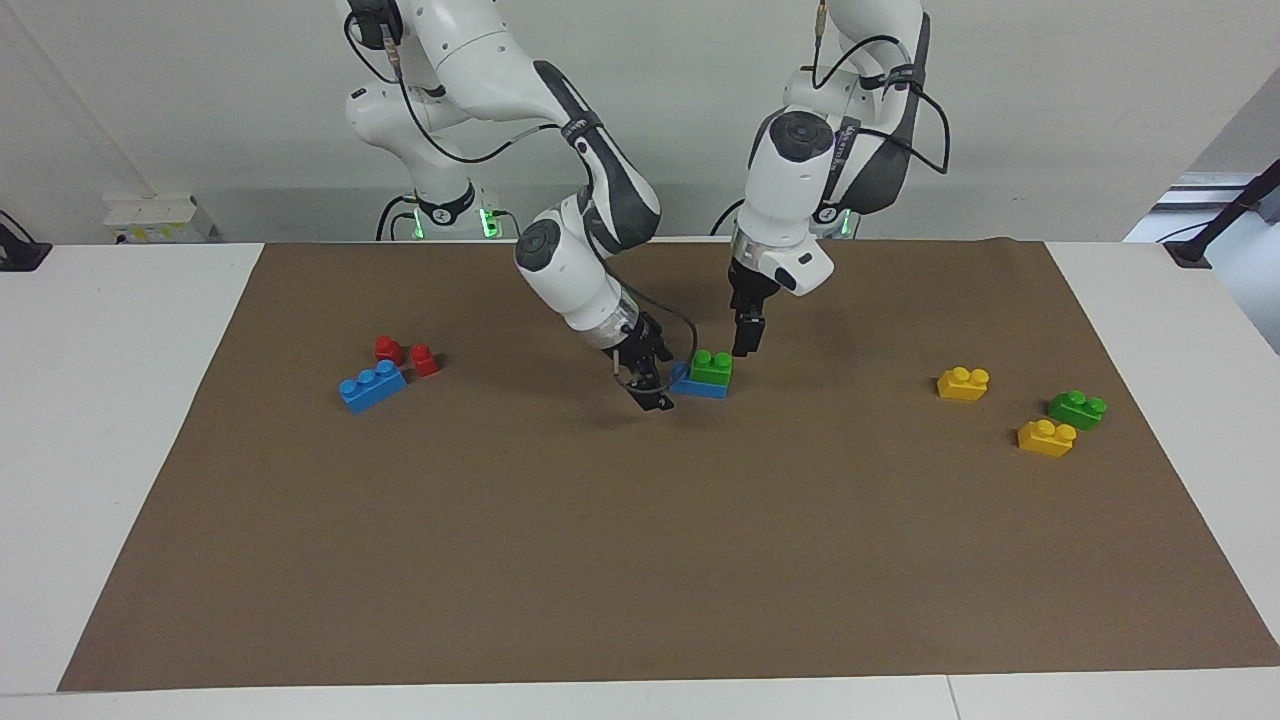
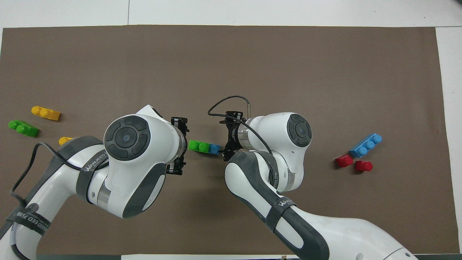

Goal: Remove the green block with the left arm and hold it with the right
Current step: 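Grasp the green brick with the left gripper while the right gripper grasps blue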

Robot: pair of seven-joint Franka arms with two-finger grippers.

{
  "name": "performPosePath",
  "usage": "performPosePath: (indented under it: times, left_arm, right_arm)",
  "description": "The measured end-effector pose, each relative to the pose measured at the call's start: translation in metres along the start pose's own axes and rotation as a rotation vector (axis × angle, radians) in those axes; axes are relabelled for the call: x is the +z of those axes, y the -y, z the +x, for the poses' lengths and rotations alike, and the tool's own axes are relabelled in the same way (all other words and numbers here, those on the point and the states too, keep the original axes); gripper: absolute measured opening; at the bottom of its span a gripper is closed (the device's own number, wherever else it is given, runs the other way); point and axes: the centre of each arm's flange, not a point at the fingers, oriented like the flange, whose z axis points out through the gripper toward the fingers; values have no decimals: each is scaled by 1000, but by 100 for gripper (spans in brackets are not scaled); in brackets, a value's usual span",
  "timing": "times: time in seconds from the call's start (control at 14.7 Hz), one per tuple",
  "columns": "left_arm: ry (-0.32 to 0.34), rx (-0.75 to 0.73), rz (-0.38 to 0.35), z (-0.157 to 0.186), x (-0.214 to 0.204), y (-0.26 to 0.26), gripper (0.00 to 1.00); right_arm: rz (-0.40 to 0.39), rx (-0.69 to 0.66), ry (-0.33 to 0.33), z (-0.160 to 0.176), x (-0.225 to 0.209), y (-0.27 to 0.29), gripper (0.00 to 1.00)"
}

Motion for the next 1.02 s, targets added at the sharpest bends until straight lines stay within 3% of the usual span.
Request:
performPosePath:
  times: [0.61, 1.02]
  left_arm:
    - [4, -45, -12, -8, 27, 1, 100]
    - [10, -70, -28, -8, 44, -4, 100]
  right_arm:
    - [-22, -9, 17, -18, 12, -18, 100]
    - [-6, -1, -6, -7, 32, -22, 100]
